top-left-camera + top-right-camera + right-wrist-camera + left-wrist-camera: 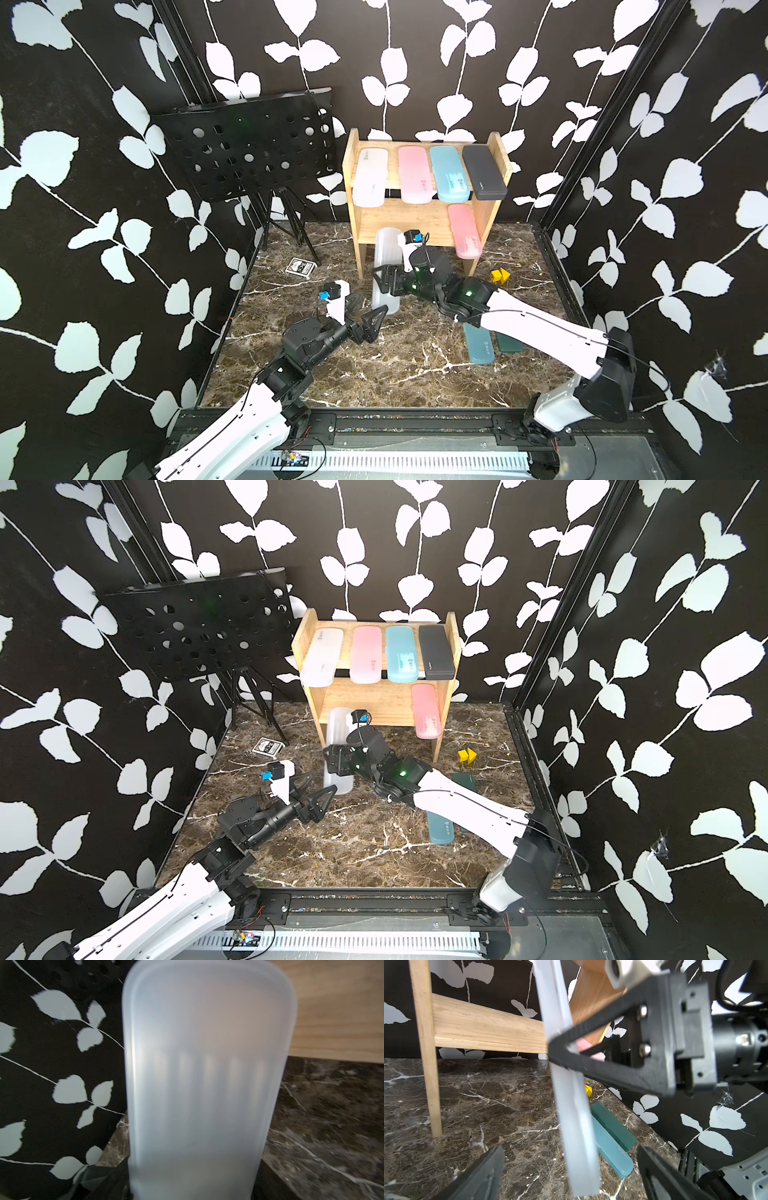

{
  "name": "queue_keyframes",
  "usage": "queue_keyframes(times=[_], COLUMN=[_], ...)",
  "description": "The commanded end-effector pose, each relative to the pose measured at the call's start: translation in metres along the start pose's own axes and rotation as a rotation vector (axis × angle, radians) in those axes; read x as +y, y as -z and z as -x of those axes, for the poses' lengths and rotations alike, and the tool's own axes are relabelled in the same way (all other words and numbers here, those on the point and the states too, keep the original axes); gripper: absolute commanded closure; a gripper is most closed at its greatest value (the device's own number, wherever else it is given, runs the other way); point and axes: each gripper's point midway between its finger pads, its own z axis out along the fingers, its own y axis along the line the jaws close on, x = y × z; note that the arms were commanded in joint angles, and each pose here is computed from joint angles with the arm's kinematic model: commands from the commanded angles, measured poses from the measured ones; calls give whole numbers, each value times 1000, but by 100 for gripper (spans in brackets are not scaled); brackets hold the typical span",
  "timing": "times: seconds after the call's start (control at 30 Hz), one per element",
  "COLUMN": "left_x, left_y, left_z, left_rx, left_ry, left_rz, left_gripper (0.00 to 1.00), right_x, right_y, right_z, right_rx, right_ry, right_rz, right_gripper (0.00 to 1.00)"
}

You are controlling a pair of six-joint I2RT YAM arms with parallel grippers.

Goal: Remove the pencil cases from the shelf
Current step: Pick up the pencil case from the shelf, then place the pencil case at the center of the board.

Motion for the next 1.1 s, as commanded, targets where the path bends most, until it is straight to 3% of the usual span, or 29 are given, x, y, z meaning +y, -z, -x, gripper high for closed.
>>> queue_keyframes(times=[0.0,0.23,0.37,0.67,1.07], left_x=[4,17,18,24,28], left_y=[7,10,7,7,7], left_z=[14,10,5,-6,-13], left_rx=[-39,-21,-8,16,31], left_ry=[-26,-36,-23,-4,10], left_rz=[46,122,124,140,149], left_gripper=[1,1,1,1,1], right_x=[-51,-126,-145,-194,-226], right_y=[27,36,28,12,5], right_z=[-24,-127,-161,-200,-215], right_rx=[97,433,539,639,678], right_ry=[40,-24,-37,-47,-69], right_rz=[-160,-314,-384,-568,-617], right_gripper=[37,38,38,37,35])
